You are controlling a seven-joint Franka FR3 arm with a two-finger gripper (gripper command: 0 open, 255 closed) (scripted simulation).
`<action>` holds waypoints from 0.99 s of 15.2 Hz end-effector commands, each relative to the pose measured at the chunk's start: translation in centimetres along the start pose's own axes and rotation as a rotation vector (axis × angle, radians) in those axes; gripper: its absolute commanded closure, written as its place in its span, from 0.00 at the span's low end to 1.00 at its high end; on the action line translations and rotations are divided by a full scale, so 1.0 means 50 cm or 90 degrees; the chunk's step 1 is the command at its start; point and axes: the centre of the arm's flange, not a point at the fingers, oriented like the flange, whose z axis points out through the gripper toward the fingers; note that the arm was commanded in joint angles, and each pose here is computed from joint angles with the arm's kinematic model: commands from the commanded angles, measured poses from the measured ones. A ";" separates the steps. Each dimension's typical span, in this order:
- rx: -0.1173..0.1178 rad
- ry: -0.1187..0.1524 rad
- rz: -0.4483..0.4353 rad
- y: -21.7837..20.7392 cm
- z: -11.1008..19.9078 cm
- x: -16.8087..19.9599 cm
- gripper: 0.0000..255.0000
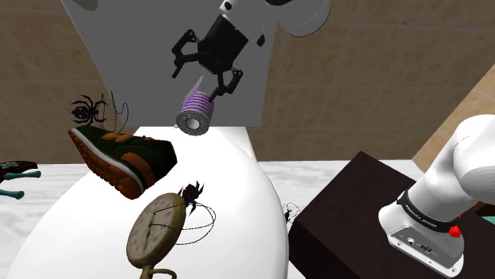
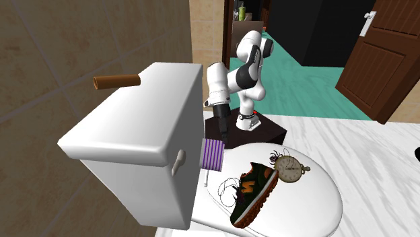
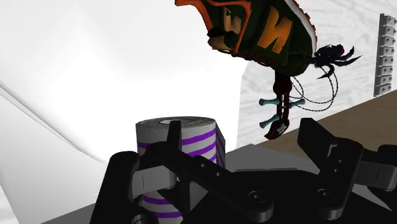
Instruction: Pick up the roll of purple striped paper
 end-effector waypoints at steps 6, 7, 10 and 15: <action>-0.006 0.000 0.010 0.016 0.017 0.020 1.00; -0.006 0.000 0.010 0.015 0.016 0.020 1.00; -0.006 0.000 0.010 0.016 0.012 0.017 1.00; -0.006 0.000 0.010 -0.017 -0.029 0.008 1.00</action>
